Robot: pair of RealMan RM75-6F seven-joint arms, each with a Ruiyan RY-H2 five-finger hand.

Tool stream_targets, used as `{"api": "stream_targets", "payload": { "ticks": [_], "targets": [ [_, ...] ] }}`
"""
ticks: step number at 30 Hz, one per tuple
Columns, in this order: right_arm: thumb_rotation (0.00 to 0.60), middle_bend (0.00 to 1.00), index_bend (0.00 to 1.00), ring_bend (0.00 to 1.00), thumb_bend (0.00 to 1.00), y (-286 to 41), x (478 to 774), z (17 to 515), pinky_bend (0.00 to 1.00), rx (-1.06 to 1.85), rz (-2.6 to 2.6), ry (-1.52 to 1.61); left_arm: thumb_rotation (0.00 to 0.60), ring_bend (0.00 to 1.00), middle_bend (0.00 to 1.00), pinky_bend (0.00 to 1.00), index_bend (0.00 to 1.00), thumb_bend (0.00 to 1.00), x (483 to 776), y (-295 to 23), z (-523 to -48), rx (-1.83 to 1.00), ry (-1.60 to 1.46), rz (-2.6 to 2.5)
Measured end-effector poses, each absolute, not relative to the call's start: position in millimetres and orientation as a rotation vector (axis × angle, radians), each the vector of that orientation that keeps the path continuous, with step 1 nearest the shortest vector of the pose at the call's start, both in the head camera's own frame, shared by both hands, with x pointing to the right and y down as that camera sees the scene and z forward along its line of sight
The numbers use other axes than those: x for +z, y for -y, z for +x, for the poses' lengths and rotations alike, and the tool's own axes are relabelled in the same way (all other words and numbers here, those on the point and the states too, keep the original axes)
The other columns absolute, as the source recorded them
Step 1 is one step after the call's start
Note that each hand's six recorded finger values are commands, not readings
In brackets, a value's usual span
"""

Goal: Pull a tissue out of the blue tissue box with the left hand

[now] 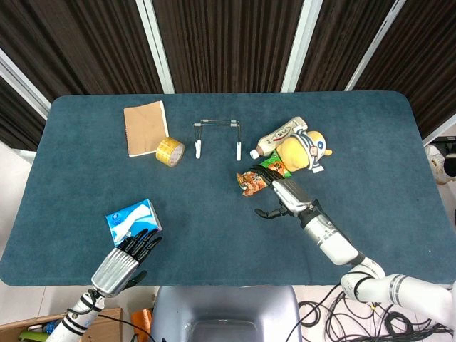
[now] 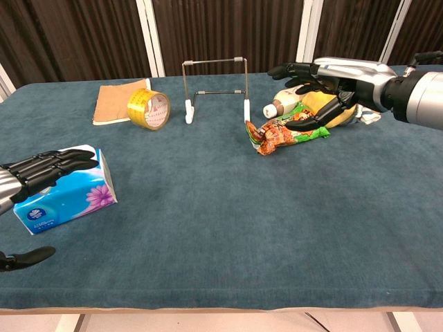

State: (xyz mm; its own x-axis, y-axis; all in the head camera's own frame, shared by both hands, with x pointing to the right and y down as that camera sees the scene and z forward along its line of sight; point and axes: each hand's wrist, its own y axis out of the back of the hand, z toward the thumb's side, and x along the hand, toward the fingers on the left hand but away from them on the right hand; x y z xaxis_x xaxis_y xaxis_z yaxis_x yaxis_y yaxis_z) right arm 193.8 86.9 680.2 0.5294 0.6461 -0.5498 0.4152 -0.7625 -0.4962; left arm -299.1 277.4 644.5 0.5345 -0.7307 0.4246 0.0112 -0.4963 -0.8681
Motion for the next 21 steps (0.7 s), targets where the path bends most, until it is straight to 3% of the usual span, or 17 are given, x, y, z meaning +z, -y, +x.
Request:
{"api": "stream_targets", "payload": {
  "ticks": [17, 21],
  "targets": [
    [0.600, 0.01, 0.00, 0.00, 0.22, -86, 678, 206, 0.07, 1.119, -2.448, 0.879, 0.600, 0.07, 0.11, 0.29, 0.09, 0.27, 639, -269, -311, -1.085, -0.625, -1.828],
    [0.600, 0.01, 0.00, 0.00, 0.22, -87, 673, 218, 0.07, 1.120, -2.425, 0.882, 0.600, 0.15, 0.19, 0.29, 0.10, 0.27, 636, -264, -323, -1.126, -0.658, -1.802]
  ]
}}
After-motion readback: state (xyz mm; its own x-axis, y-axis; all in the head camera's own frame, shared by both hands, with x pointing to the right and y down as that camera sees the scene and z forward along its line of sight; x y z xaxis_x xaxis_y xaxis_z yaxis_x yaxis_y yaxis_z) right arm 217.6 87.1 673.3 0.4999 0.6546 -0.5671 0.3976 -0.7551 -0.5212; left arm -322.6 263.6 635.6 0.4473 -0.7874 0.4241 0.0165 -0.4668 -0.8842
